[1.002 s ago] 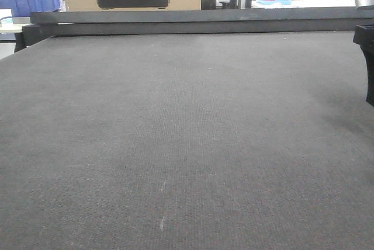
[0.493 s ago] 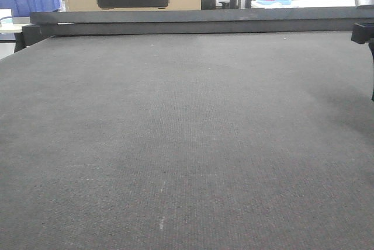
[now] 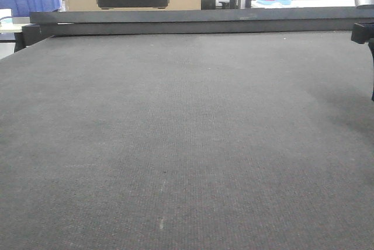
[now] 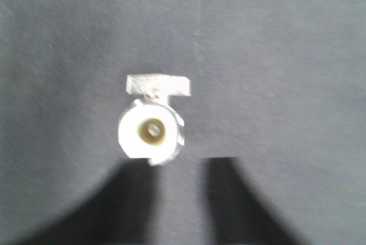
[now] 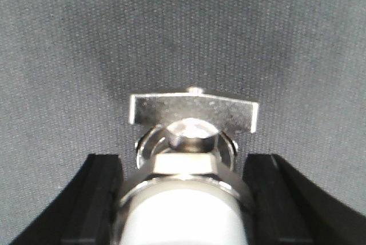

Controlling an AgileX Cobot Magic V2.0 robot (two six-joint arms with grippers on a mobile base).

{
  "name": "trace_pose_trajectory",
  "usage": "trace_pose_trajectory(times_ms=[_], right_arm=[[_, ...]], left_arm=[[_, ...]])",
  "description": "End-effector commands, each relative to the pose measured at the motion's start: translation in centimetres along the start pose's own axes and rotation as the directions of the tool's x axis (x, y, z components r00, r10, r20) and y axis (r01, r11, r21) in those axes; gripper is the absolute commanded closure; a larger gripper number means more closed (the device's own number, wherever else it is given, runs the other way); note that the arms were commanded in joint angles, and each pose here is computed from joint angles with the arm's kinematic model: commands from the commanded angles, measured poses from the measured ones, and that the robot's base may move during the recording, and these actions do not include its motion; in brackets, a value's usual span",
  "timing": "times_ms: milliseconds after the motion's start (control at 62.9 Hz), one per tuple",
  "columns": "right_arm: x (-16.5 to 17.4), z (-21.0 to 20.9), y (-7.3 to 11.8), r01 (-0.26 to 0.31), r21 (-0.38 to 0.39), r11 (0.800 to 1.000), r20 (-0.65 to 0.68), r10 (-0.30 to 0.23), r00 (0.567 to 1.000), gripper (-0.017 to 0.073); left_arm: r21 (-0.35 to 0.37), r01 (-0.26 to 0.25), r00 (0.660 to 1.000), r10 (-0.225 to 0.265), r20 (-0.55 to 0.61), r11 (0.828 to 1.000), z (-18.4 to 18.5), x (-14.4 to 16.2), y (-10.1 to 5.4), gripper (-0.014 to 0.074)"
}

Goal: Place valve from conveyor to right shelf box
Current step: 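Close the left gripper around the second silver valve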

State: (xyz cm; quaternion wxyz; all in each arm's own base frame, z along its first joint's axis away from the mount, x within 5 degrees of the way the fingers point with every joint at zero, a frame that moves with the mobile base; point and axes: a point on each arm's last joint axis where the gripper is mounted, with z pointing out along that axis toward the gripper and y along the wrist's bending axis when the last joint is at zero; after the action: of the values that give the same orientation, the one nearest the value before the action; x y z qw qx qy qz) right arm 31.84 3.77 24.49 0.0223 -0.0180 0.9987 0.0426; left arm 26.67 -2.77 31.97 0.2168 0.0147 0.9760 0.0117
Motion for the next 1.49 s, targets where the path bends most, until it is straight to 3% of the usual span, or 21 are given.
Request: trace_pose_trajectory(times_ms=[0, 111, 239, 445, 573, 827, 1479], right_arm=[[-0.2, -0.2, 0.1, -0.014, -0.018, 1.000, 0.020, 0.014, 1.000, 0.0725], [-0.2, -0.2, 0.1, -0.014, -0.018, 1.000, 0.022, 0.014, 1.000, 0.0725], [-0.2, -0.2, 0.1, -0.014, -0.020, 1.000, 0.026, 0.015, 1.000, 0.0725], [-0.2, -0.2, 0.1, -0.014, -0.020, 1.000, 0.026, 0.015, 1.000, 0.0725], [-0.3, -0.2, 0.1, -0.014, -0.020, 1.000, 0.031, 0.015, 0.999, 0.0725], [-0.4, -0.2, 0.1, -0.017, -0.026, 1.000, 0.042, 0.018, 0.999, 0.0725], [-0.4, -0.2, 0.2, -0.017, -0.028, 0.999, 0.042, 0.019, 0.999, 0.0725]], left_arm=[[-0.034, -0.026, 1.000, 0.027, 0.011, 0.999, 0.3, -0.7, 0.3, 0.0221], [-0.043, -0.035, 0.999, 0.034, -0.038, 0.998, 1.2, -1.0, 0.3, 0.0114], [-0.044, -0.079, 0.990, 0.073, -0.124, 0.996, 3.1, -1.5, 0.2, 0.0122], [-0.050, -0.047, 0.983, 0.037, -0.179, 0.998, 5.1, -1.8, 1.2, 0.0122], [-0.034, -0.053, 0.980, 0.046, -0.193, 0.998, 5.6, -1.9, 1.6, 0.0122], [0.038, -0.048, 0.974, 0.055, -0.219, 0.998, 7.7, -2.1, 1.0, 0.0165], [0.023, -0.060, 0.962, 0.064, -0.264, 0.998, 9.8, -2.1, 1.0, 0.0171]])
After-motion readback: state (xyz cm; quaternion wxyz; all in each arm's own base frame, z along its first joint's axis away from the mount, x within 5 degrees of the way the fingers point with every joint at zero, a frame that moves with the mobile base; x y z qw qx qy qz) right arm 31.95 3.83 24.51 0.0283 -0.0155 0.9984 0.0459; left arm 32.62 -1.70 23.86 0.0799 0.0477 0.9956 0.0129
